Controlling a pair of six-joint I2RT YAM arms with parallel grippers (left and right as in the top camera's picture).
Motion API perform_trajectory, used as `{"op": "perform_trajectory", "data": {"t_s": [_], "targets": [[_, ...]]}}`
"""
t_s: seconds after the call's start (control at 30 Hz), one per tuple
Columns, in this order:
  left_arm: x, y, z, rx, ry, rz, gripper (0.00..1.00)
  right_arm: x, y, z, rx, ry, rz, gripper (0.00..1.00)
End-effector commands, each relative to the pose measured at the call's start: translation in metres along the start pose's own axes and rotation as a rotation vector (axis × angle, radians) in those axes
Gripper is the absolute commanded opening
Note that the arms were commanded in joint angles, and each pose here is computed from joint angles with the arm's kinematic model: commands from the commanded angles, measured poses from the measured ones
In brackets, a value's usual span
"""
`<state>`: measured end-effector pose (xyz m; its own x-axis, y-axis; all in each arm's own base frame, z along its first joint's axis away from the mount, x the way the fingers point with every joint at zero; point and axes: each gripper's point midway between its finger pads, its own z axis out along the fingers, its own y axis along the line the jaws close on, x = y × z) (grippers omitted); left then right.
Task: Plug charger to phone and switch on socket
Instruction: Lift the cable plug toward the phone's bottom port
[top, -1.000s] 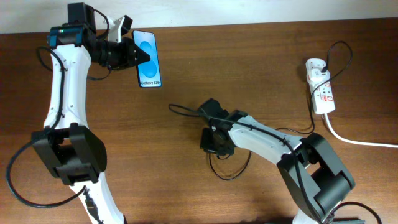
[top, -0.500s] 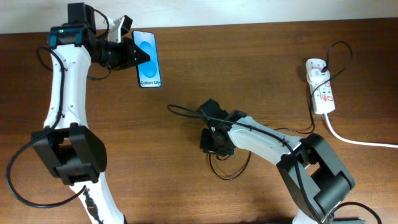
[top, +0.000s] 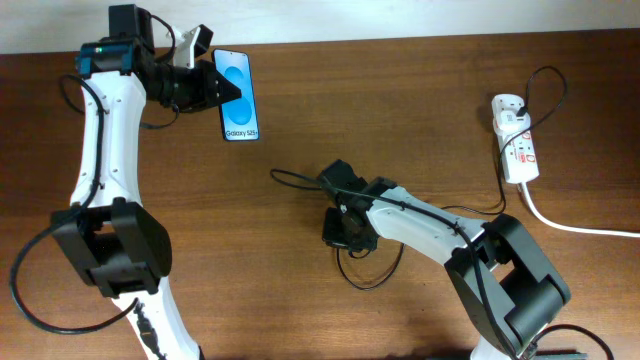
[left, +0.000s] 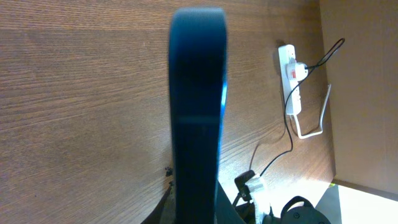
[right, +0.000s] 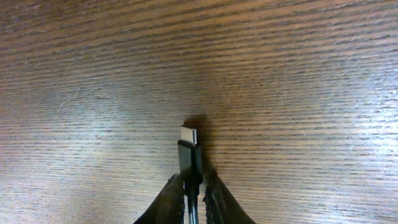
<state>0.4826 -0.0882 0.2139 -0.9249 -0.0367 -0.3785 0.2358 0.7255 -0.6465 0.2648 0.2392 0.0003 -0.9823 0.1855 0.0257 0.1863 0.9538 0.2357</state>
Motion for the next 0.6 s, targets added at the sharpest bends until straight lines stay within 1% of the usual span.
{"op": "perform_trajectory", "data": {"t_s": [0.0, 0.03, 0.07, 0.1, 0.17, 0.2, 0.23, 0.3, 0.33, 0.37, 0.43, 0.57], "targets": [[-0.003, -0.01, -0.004, 0.023, -0.012, 0.035, 0.0, 0.002, -0.005, 0.007, 0.024, 0.006, -0.008, 0.14], [-0.003, -0.01, -0.004, 0.023, -0.012, 0.035, 0.0, 0.002, -0.004, 0.007, 0.018, 0.01, -0.012, 0.11], [-0.003, -0.01, -0.004, 0.024, -0.012, 0.035, 0.0, 0.001, -0.001, 0.004, 0.01, 0.008, -0.023, 0.06], [-0.003, -0.013, -0.004, 0.04, -0.013, 0.035, 0.0, -0.001, 0.01, -0.003, -0.028, 0.011, -0.076, 0.04], [-0.006, -0.041, -0.007, 0.207, -0.031, 0.051, 0.0, -0.011, 0.024, -0.026, -0.077, -0.027, -0.126, 0.04], [-0.01, -0.062, -0.013, 0.334, -0.048, 0.071, 0.0, -0.019, 0.041, -0.056, -0.173, -0.052, -0.173, 0.04], [-0.01, -0.071, -0.016, 0.386, -0.053, 0.086, 0.0, -0.023, 0.05, -0.073, -0.228, -0.07, -0.204, 0.04], [-0.009, -0.11, -0.039, 0.647, -0.08, 0.148, 0.0, -0.032, 0.077, -0.145, -0.419, -0.178, -0.369, 0.04], [-0.009, -0.115, -0.043, 0.688, -0.084, 0.15, 0.0, -0.03, 0.084, -0.181, -0.481, -0.253, -0.429, 0.04], [-0.009, -0.116, -0.044, 0.694, -0.083, 0.148, 0.0, -0.023, 0.091, -0.213, -0.542, -0.327, -0.504, 0.04], [-0.007, -0.13, -0.053, 0.79, -0.081, 0.145, 0.0, -0.014, 0.095, -0.253, -0.602, -0.424, -0.544, 0.04], [0.004, -0.155, -0.035, 0.822, -0.021, 0.171, 0.0, -0.012, 0.104, -0.262, -0.66, -0.433, -0.561, 0.04]]}}
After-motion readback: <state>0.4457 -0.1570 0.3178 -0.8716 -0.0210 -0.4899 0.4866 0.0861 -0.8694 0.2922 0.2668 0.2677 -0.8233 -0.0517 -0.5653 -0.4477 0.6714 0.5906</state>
